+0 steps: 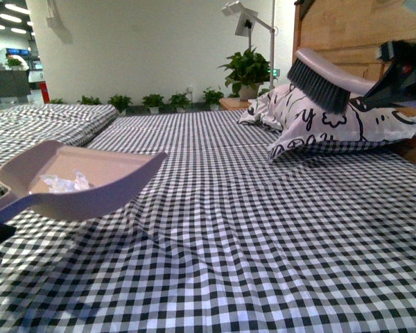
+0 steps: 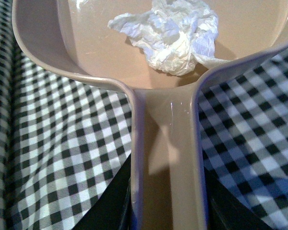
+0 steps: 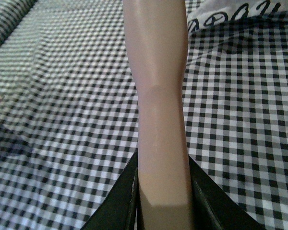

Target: Clean up trash

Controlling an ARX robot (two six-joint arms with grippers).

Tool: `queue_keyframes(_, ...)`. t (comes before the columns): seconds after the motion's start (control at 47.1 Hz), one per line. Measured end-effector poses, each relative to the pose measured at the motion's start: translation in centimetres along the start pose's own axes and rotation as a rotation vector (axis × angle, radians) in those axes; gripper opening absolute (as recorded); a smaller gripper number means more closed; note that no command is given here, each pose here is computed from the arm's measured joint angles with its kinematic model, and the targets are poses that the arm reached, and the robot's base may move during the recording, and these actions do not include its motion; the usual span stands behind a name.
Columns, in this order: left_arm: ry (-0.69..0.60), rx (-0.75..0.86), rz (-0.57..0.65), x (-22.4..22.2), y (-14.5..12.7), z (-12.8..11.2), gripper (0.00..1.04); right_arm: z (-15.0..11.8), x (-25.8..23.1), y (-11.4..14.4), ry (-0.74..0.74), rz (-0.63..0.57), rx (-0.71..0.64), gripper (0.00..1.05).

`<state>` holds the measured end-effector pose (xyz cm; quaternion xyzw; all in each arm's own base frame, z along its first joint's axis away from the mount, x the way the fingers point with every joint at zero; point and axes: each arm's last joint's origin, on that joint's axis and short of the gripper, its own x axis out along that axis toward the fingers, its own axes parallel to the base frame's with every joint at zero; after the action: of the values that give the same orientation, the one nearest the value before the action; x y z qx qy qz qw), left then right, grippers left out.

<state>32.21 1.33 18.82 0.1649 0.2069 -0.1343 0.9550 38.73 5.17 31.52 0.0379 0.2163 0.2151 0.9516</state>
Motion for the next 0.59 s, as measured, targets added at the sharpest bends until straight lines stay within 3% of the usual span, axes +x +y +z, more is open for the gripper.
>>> queue_keyframes(0.34, -0.169, -0.148, 0.299, -6.5, 0.0, 4.2, 0.26, 1.6, -12.2, -0.1, -0.168, 0.125, 0.069, 0.21)
queue_keyframes(0.467, -0.304, -0.113, 0.395, -11.1, -2.0, 7.1, 0.26, 2.1, -17.4, 1.0, -0.253, 0.168, 0.088, 0.21)
queue_keyframes(0.594, -0.417, -0.105, 0.376, -15.3, -4.7, 8.3, 0.26, 1.5, -21.8, 2.8, -0.303, 0.212, 0.089, 0.21)
